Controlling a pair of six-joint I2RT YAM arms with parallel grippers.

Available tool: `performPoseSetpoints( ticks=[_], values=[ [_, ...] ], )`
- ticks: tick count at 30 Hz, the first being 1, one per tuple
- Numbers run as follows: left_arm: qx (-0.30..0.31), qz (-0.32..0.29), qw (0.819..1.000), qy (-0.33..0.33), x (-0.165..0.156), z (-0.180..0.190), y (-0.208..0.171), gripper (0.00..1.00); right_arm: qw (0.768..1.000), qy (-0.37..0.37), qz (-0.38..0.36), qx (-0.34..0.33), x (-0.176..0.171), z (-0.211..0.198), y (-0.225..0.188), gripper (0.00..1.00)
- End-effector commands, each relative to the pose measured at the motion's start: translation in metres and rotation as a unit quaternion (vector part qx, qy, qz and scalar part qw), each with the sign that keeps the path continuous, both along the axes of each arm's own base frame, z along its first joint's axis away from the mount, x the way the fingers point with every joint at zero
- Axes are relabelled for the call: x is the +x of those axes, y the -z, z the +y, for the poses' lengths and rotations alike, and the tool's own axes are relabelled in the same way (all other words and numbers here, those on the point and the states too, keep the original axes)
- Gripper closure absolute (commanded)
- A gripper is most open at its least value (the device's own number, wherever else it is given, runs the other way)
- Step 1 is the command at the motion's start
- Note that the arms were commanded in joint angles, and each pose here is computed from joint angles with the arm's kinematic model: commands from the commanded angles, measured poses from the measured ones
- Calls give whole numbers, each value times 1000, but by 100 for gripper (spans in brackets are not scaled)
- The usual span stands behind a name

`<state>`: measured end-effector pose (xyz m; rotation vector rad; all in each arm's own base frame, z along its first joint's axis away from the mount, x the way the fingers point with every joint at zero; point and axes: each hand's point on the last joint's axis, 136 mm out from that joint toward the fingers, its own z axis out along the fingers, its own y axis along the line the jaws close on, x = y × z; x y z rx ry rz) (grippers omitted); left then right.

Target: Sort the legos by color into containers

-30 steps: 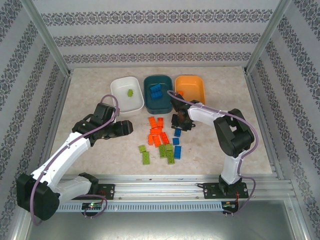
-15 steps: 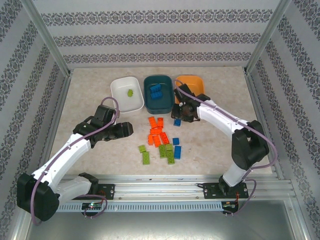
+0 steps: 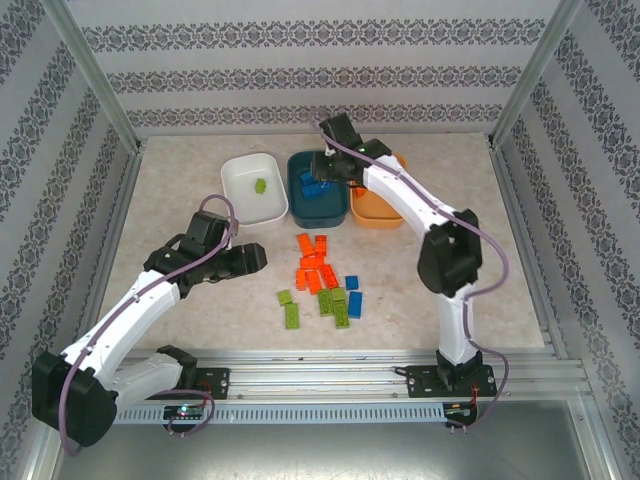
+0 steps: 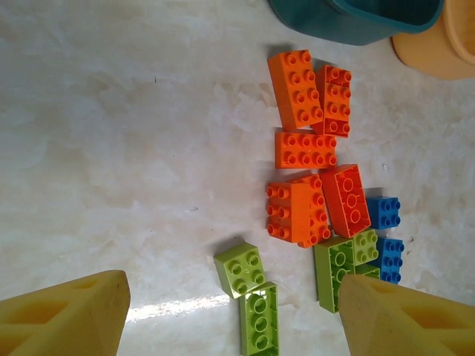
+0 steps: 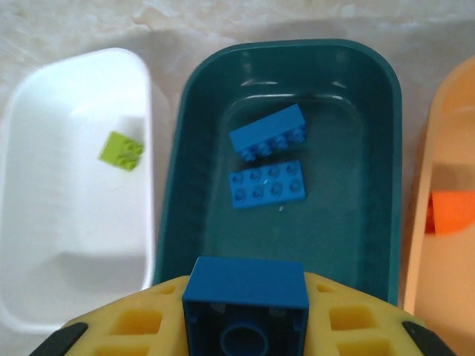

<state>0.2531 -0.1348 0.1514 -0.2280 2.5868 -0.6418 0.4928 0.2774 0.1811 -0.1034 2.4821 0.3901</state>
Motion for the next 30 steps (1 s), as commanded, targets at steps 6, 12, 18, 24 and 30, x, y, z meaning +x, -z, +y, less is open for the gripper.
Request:
performPoseSetpoints(
  ticks=[6,12,18,24,30],
  values=[
    [13,14,1000,-6,-15,9,1,25,996,4,-3,-93,53,-12,49,73],
    [9,19,1000,-8,-18,9,6,25,994,17,11,-108,74,-21,74,71],
    [14,21,1000,-2,-16,9,10,25,994,17,12,-110,81,-27,77,58],
    [-2,11,1000,-1,-15,5,4,25,998,1,-2,-66,65,-14,27,46],
    [-19,3,1000,13,-17,-1,-4,24,997,-32,-46,-47,10,4,-65,40]
  ],
)
